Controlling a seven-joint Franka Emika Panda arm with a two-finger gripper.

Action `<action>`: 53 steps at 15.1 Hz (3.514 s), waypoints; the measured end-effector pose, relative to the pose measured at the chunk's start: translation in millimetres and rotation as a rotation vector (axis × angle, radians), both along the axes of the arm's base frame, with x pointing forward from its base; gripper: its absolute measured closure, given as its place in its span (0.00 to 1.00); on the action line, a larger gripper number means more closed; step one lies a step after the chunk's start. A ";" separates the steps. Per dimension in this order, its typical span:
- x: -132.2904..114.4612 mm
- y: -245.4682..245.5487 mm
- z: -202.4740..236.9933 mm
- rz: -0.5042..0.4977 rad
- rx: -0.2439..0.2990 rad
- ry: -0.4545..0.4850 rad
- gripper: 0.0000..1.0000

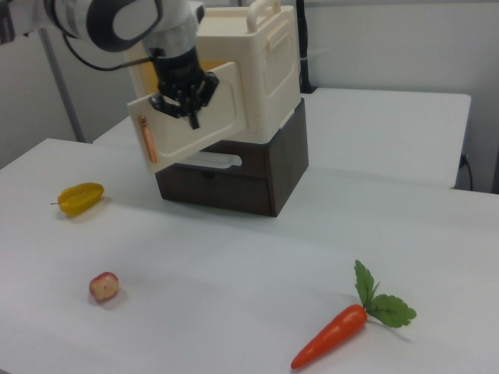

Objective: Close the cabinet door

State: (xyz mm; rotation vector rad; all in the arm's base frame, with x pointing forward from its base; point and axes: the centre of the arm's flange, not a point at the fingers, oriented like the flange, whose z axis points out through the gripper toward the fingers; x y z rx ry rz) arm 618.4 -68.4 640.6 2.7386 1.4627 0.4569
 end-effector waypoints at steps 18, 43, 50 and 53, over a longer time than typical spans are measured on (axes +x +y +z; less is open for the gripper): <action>75.7 141.3 -26.7 -0.624 0.322 -0.287 0.99; -55.9 22.5 -0.2 -0.978 0.070 0.336 0.62; -63.5 19.0 -8.4 -1.002 0.007 0.373 0.00; -63.6 17.6 -8.3 -1.006 0.008 0.373 0.00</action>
